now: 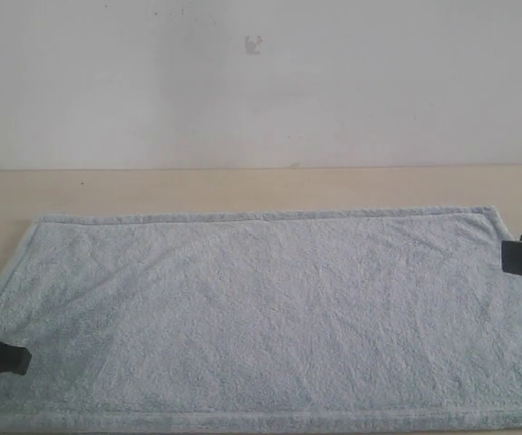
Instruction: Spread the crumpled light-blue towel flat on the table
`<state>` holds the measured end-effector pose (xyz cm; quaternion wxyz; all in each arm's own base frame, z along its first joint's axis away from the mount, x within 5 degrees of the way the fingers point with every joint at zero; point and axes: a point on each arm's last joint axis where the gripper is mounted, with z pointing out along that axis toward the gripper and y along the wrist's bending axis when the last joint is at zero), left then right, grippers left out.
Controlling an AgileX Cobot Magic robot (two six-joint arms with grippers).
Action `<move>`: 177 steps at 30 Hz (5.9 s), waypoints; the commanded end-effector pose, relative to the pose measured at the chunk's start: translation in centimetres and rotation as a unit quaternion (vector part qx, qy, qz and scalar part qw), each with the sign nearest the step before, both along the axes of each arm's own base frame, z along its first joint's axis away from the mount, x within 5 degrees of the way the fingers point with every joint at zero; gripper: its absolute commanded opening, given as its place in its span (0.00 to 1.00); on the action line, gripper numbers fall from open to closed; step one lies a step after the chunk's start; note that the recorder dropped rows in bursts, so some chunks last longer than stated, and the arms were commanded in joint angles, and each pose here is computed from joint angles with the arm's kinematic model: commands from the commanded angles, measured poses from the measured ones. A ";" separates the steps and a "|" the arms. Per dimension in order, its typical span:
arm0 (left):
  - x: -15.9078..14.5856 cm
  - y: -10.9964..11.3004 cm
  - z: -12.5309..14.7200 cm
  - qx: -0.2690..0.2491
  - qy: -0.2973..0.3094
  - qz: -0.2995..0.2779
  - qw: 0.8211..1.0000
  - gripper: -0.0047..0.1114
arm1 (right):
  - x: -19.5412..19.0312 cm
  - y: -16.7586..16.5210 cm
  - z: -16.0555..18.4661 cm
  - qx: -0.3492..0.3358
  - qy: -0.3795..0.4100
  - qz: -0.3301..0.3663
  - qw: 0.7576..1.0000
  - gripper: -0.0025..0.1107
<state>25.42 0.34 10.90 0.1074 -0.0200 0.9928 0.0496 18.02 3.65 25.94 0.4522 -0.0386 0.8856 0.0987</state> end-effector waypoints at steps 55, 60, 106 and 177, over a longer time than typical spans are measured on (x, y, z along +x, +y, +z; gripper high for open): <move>-1.4 0.1 6.2 -0.042 -0.183 0.057 0.980 0.08 | 32.0 -6.0 -13.2 -0.146 0.246 0.014 0.958 0.02; -1.4 0.1 6.2 -0.042 -0.183 0.057 0.980 0.08 | 32.0 -6.1 -13.6 -0.151 0.249 0.013 0.957 0.02; -1.4 0.0 6.2 -0.043 -0.185 0.056 0.980 0.08 | 31.8 -8.9 -14.6 -0.099 0.254 0.021 0.962 0.02; 18.8 4.6 -0.5 -0.050 -0.166 0.003 0.985 0.08 | 13.6 6.5 -5.9 0.052 0.117 0.155 0.980 0.02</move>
